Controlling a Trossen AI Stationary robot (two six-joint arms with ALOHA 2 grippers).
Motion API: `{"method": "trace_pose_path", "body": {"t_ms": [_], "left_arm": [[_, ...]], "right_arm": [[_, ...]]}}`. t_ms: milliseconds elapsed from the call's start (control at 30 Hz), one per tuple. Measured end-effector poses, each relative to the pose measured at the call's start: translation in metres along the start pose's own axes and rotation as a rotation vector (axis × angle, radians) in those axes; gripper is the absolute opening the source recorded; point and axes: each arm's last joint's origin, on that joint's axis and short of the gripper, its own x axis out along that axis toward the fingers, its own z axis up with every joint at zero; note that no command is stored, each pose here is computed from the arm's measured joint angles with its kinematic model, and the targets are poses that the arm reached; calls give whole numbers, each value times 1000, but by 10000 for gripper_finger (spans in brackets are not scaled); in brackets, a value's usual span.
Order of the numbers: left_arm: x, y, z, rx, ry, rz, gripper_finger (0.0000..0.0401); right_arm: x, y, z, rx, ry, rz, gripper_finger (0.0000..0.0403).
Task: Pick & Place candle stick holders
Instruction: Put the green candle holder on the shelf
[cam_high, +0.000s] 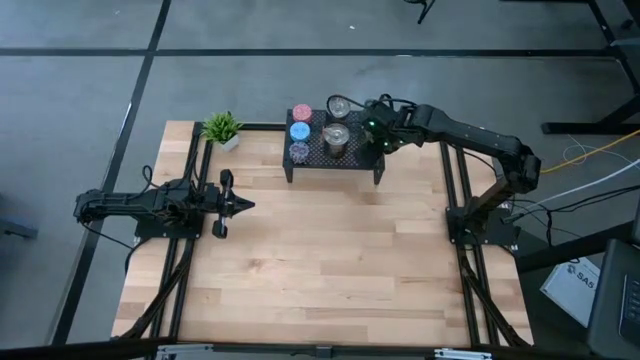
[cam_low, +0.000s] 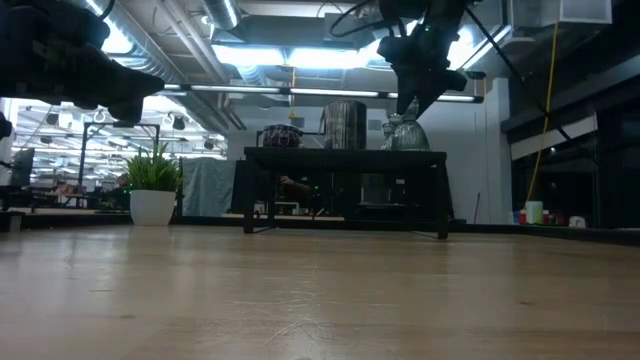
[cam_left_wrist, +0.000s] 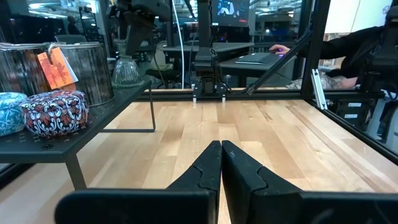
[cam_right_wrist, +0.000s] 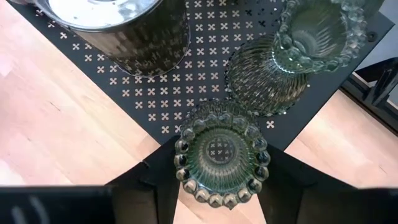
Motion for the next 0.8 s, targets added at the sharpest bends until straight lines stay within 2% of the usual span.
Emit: {"method": "trace_pose_path", "body": {"t_ms": [500, 800], "left_arm": [[0, 0, 0, 0, 0, 0, 6], [0, 0, 0, 0, 0, 0, 6]], "right_arm": [[1, 0, 0, 0, 1, -1, 196], [1, 0, 0, 7, -7, -12, 239]]}}
